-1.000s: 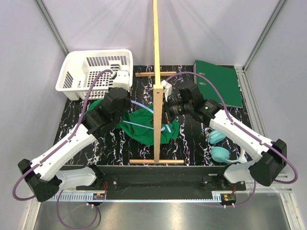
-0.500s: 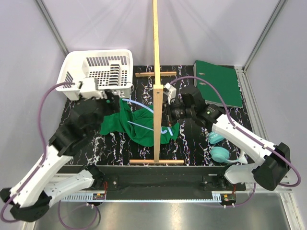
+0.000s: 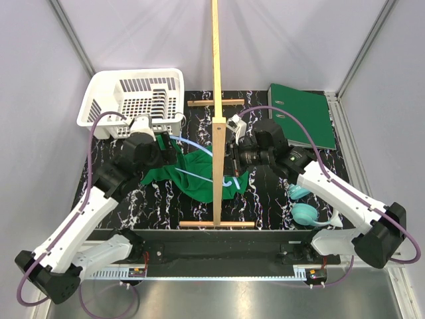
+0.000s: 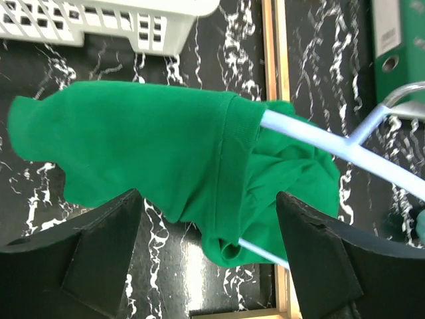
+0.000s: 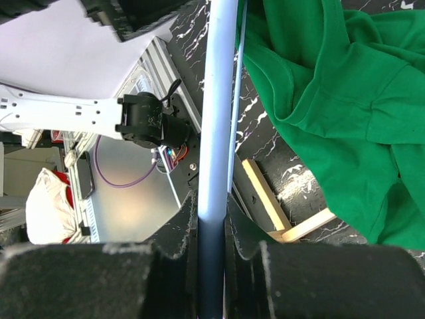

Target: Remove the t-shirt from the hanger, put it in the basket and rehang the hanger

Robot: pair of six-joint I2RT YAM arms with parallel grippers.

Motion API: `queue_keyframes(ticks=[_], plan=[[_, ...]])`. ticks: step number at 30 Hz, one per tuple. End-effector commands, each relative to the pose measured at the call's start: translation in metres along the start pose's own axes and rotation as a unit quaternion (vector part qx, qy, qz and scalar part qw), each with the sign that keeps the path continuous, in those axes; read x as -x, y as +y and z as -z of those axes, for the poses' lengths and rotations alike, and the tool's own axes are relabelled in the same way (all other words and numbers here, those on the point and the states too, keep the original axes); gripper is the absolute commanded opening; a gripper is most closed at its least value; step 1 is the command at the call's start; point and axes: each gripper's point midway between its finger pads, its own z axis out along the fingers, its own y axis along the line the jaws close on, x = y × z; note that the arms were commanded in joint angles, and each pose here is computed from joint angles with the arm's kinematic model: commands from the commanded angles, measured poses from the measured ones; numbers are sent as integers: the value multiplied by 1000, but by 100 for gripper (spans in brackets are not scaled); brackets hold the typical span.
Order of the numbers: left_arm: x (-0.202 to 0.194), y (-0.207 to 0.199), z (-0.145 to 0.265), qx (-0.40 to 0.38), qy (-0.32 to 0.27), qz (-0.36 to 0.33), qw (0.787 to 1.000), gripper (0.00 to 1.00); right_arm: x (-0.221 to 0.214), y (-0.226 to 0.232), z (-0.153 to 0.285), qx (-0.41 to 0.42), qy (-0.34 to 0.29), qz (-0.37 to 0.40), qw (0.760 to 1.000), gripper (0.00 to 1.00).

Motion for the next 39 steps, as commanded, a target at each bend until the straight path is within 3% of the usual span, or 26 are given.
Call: queue_keyframes(ticks=[1, 8, 12, 13, 15, 16, 17, 30, 39], plan=[[5, -4, -9, 1, -3, 11, 1000, 85, 25, 35, 16, 54, -52, 51, 996, 0], [7, 4, -23, 25, -9, 12, 1000, 74, 23, 41, 20, 64, -51, 52, 995, 0], [11, 3, -27, 23, -12, 17, 1000, 58, 21, 43, 22, 65, -52, 51, 995, 0], [13, 5, -26, 24, -14, 19, 999, 39, 21, 42, 23, 63, -53, 50, 995, 0], [17, 8, -24, 26, -22, 24, 999, 21, 19, 41, 25, 60, -55, 51, 995, 0], [19, 9, -21, 25, -27, 27, 999, 5, 17, 41, 26, 60, -54, 49, 996, 0], [20, 10, -20, 26, -30, 28, 999, 1, 16, 42, 27, 61, -54, 50, 995, 0], [31, 50, 5, 55, -71, 53, 994, 0, -29, 30, 65, 1, -61, 13, 998, 0], [24, 70, -3, 94, -64, 45, 992, 0, -60, 35, 106, -25, -84, -25, 996, 0]])
